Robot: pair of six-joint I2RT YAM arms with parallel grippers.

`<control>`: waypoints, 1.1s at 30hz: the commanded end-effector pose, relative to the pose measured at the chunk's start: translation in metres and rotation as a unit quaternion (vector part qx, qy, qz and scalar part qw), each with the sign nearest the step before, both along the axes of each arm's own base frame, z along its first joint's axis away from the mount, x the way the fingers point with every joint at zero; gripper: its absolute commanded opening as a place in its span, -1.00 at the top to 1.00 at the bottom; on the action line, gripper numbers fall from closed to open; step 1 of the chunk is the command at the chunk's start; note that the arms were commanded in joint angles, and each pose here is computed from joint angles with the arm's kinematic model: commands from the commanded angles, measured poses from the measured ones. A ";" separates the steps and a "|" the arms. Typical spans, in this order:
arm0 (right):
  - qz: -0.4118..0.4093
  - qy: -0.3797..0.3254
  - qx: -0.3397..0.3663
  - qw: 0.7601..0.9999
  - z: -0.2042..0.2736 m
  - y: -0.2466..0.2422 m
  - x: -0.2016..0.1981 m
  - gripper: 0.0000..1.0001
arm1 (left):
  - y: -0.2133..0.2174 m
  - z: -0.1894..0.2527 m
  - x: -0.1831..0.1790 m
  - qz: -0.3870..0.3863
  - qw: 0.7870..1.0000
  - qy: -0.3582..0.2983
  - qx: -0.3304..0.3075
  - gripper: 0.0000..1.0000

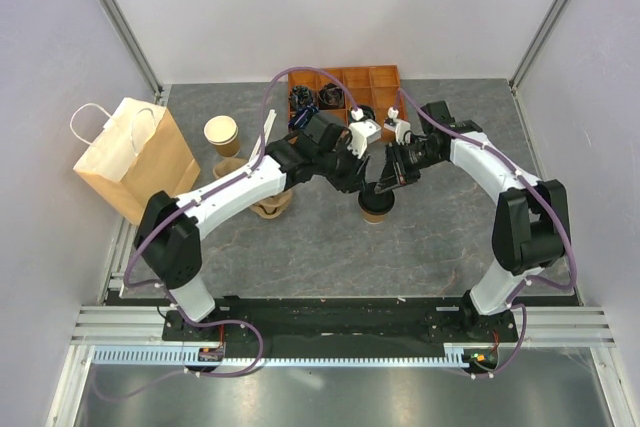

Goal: Pack the takeout coffee

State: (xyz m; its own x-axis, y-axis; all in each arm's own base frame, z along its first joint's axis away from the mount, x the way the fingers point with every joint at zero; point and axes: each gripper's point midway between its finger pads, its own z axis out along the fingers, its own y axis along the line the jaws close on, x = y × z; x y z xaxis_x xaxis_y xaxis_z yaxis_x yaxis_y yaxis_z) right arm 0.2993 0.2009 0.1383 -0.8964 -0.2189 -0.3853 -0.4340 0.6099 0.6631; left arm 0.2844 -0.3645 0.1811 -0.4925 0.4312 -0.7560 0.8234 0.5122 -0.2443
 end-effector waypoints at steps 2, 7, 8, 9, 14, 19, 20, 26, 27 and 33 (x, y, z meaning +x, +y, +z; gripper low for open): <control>0.001 0.004 -0.022 1.000 -0.019 -0.004 0.002 0.60 | -0.014 -0.002 0.005 -0.014 1.000 -0.024 0.011 0.37; -0.003 0.012 -0.031 0.999 -0.027 -0.007 0.002 0.61 | -0.022 0.011 0.009 -0.021 0.998 -0.064 0.015 0.35; -0.002 0.012 -0.030 0.999 -0.027 -0.006 0.002 0.61 | -0.025 0.010 0.008 -0.023 0.997 -0.066 0.015 0.35; -0.002 0.017 -0.031 0.999 -0.029 -0.006 0.002 0.61 | -0.025 0.008 0.008 -0.024 0.997 -0.066 0.018 0.35; -0.004 0.022 -0.033 0.999 -0.032 -0.007 0.001 0.61 | -0.025 0.001 0.011 -0.022 0.997 -0.071 0.024 0.35; -0.004 0.024 -0.034 0.999 -0.035 -0.007 0.001 0.61 | -0.026 -0.008 0.011 -0.024 0.997 -0.072 0.033 0.36; -0.004 0.026 -0.035 0.999 -0.035 -0.007 0.000 0.62 | -0.026 -0.017 0.010 -0.027 0.997 -0.068 0.040 0.37; -0.002 0.030 -0.039 0.999 -0.040 -0.008 -0.001 0.62 | -0.013 -0.090 0.005 -0.031 0.994 -0.029 0.100 0.43; -0.003 0.027 -0.041 0.999 -0.040 -0.009 -0.001 0.62 | -0.008 -0.099 0.002 -0.032 0.993 -0.020 0.109 0.44; 0.001 0.030 -0.048 0.998 -0.044 -0.012 -0.006 0.62 | -0.005 -0.079 0.002 -0.030 0.994 -0.036 0.097 0.48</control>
State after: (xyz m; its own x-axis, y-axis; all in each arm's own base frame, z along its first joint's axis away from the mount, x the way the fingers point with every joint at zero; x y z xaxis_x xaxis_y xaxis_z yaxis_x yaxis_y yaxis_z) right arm 0.2985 0.1986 0.1130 -0.9160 -0.2264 -0.3311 -0.3970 0.6305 0.6670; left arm 0.2919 -0.3889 0.1182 -0.4090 0.5291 -0.7435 0.8629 0.4894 -0.1265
